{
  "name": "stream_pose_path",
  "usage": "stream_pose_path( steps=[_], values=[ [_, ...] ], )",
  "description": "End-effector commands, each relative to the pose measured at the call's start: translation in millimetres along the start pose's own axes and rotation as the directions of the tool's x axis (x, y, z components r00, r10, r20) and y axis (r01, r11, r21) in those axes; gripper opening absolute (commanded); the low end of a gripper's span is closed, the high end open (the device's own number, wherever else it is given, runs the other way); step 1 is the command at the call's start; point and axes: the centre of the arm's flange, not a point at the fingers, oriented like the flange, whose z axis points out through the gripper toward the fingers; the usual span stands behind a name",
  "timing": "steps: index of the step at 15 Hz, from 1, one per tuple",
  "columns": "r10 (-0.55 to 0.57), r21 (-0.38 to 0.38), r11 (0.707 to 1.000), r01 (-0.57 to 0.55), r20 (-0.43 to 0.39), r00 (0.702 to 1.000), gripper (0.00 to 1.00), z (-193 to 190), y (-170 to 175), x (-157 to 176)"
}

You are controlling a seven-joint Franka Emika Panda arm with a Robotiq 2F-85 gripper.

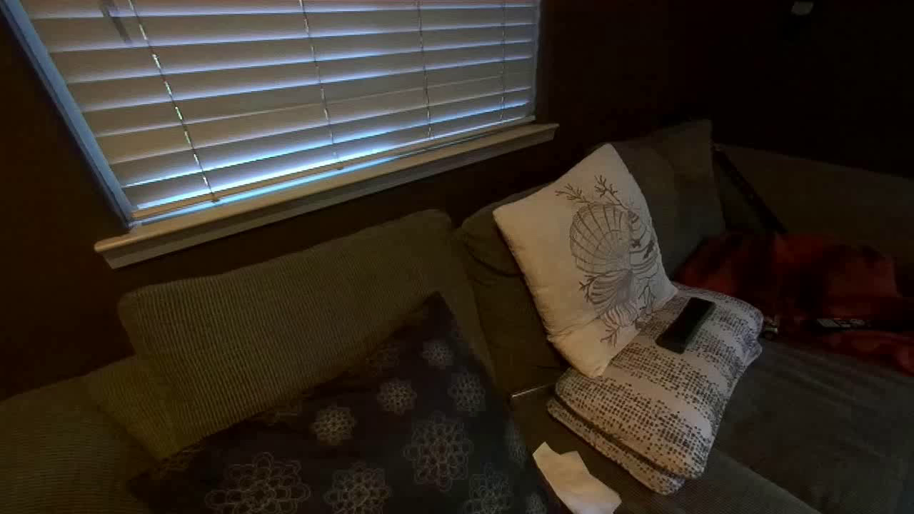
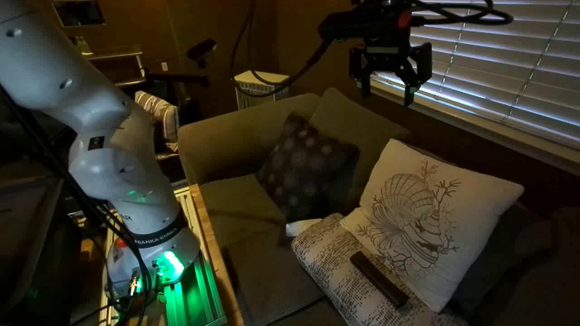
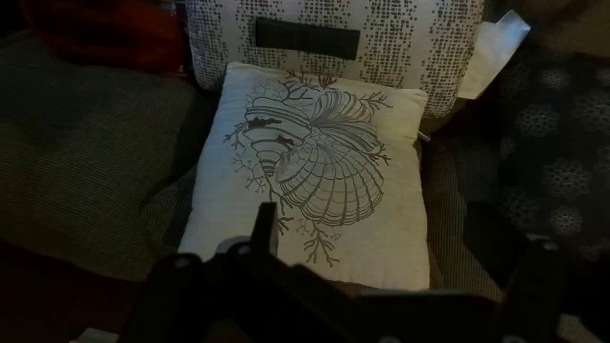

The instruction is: Move the remote forward

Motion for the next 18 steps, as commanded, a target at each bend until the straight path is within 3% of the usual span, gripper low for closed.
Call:
stream_pose_path(
  steps=[1,6,8,11,15,18],
  values=[
    [0.0,0.0,1.0,0.0,0.0,1.0,1.0,0,0,0],
    [0.0,0.0,1.0,0.0,0.0,1.0,1.0,0,0,0],
    [0.066,0.063,0.995,-0.072,0.093,0.993,1.0,25,12,0],
    [0.167,0.085,0.98,-0.182,0.165,0.972,1.0,63,14,-11],
    [0.371,0.065,0.923,-0.38,0.115,0.921,1.0,111,10,-18],
    [0.504,0.072,0.859,-0.506,0.045,0.862,1.0,159,13,-16]
  ],
)
